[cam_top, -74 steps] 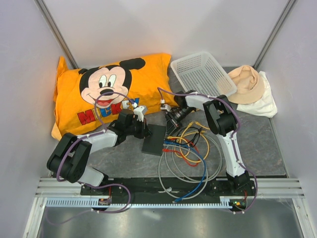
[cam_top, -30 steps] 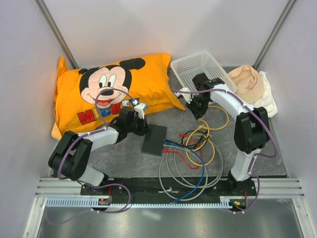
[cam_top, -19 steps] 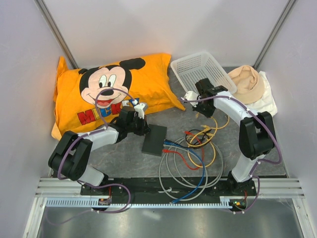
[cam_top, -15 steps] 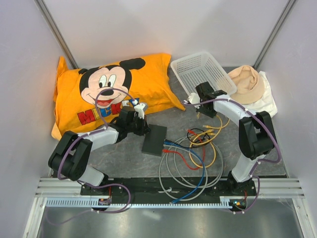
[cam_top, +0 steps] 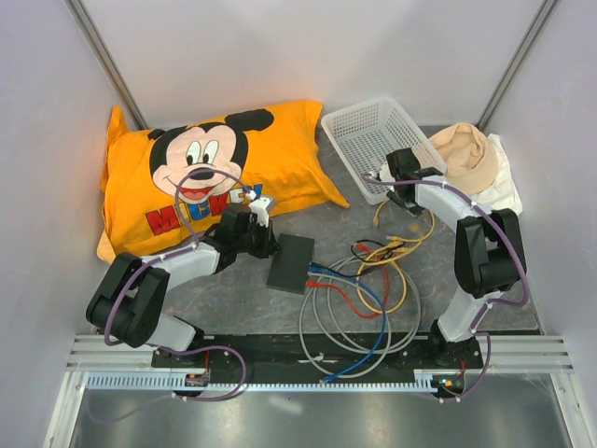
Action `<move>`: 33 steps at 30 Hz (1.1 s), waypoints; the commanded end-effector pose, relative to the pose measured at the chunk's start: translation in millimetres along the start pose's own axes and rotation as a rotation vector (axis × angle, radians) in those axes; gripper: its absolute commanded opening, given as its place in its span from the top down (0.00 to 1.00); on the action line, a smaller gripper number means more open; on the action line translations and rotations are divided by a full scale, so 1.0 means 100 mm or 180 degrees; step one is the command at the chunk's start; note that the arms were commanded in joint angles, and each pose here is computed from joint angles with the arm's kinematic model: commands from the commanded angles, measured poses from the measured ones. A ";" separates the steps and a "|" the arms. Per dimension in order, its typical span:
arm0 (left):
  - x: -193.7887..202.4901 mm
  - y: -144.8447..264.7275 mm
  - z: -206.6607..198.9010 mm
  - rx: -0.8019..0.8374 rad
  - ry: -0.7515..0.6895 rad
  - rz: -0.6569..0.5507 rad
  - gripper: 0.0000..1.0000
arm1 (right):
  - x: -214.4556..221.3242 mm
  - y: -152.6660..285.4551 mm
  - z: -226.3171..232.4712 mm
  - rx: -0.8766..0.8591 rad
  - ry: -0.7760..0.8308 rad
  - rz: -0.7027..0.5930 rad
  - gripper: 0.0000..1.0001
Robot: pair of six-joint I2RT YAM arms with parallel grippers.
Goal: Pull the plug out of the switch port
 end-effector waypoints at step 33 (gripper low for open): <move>0.60 0.54 -0.93 0.1809 -0.2767 0.0987 0.98 | -0.98 1.07 2.41 -0.3677 -0.0181 -0.0350 0.75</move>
Point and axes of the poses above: each gripper's point midway between its finger pads, its own y axis back along the fingers, its own z axis along the line the jaws close on, x = y × z, the point moved 2 cm from there along y, back along the fingers, and after that the axes turned 8 degrees about -y, right-handed, at the moved point
